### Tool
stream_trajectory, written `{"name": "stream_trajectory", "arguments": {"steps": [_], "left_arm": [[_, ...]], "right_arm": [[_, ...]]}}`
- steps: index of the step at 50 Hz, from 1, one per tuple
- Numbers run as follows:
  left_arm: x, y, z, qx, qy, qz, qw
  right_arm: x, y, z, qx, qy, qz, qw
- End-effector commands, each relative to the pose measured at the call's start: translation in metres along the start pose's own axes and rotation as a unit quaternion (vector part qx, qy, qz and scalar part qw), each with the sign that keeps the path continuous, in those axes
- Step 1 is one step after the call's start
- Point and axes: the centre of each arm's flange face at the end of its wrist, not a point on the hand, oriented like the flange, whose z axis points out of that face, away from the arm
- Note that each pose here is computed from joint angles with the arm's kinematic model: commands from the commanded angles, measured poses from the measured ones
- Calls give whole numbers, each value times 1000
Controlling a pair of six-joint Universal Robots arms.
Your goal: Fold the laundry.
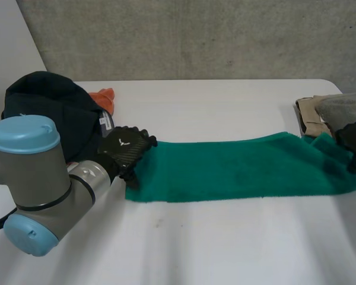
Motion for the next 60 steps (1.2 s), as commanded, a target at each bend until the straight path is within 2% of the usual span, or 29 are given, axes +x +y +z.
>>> {"name": "stream_trajectory", "arguments": {"steps": [1,13,26,41,53,58,60], "left_arm": [[-5,-7,-7,7,-9,-4,1000],[-12,-12,-14,14,-18,-22,999],[-3,-7,-14,8,-9,-18,1000],[0,-8,-15,8,-7,-16,1000],[-1,-5,-19,3,-12,-20,1000],[-11,-5,-25,1,-29,-24,999],[-16,-5,-27,2,-34,-26,999]], "right_arm": [[24,12,-1,-17,-4,2,1000],[33,55,7,-52,-68,-37,996],[38,71,22,-23,-41,-32,998],[31,79,32,-15,-51,-19,998],[71,76,20,-36,49,-38,997],[73,70,18,-99,70,-90,989],[68,60,19,-100,70,-104,987]]}}
